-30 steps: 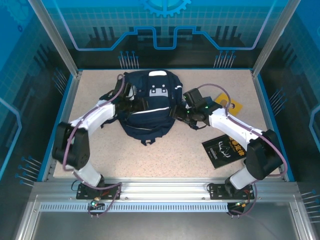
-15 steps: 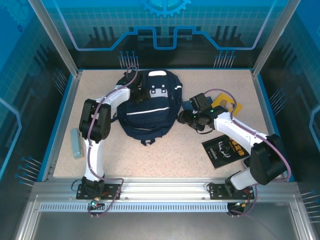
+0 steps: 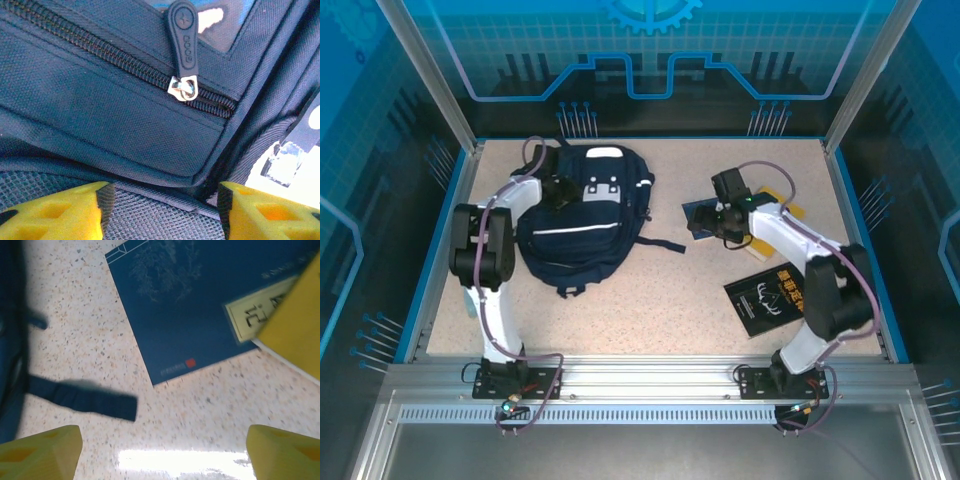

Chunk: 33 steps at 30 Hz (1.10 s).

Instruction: Pack books, pencil case, and school supplies into a backpack

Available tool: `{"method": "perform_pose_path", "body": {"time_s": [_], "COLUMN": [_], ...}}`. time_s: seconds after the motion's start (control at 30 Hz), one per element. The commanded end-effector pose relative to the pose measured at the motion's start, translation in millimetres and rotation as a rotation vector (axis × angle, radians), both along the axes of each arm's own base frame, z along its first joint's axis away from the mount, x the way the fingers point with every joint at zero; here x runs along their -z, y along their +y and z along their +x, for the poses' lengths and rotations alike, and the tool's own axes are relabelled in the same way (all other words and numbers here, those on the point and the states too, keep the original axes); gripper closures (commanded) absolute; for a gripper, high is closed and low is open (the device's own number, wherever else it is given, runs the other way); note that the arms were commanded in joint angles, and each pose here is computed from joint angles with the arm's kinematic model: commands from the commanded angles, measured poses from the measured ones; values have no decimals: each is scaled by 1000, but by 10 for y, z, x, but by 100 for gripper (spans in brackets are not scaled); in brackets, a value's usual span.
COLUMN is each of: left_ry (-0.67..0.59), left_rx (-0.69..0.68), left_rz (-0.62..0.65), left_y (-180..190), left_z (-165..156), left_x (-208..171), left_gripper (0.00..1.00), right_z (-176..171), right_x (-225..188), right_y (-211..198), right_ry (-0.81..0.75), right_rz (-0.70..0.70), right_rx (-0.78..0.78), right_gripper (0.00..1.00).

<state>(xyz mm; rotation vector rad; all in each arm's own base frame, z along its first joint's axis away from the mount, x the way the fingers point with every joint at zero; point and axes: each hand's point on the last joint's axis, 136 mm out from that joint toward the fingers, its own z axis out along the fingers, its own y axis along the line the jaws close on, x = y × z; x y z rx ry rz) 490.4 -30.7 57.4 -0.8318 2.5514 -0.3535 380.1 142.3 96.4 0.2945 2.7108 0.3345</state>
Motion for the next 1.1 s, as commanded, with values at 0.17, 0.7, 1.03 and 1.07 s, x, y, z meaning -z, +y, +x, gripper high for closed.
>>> {"method": "perform_pose_path", "body": {"time_s": [0.17,0.7,1.03,1.07], "left_ry": [-33,-188,-162,-155], "left_rx": [88,260,362,379], "left_rz": [-86,-110,-120,-114], "left_y": [-151,-527,-800,-825], "left_z": [-361,-1177,-1660,-1703], "left_x": [-447,-908,-830,-816], "left_gripper": [30,5,1,1], "right_z": [586,568,-797,-932], "right_x": [253,810,763,766], "right_y": [259,602,806,783], "right_ry": [42,221,335,351], "right_rz": [29,2,85,88], "right_rx": [-15,-80,-263,-266], "right_gripper": [19,26,29,29]}}
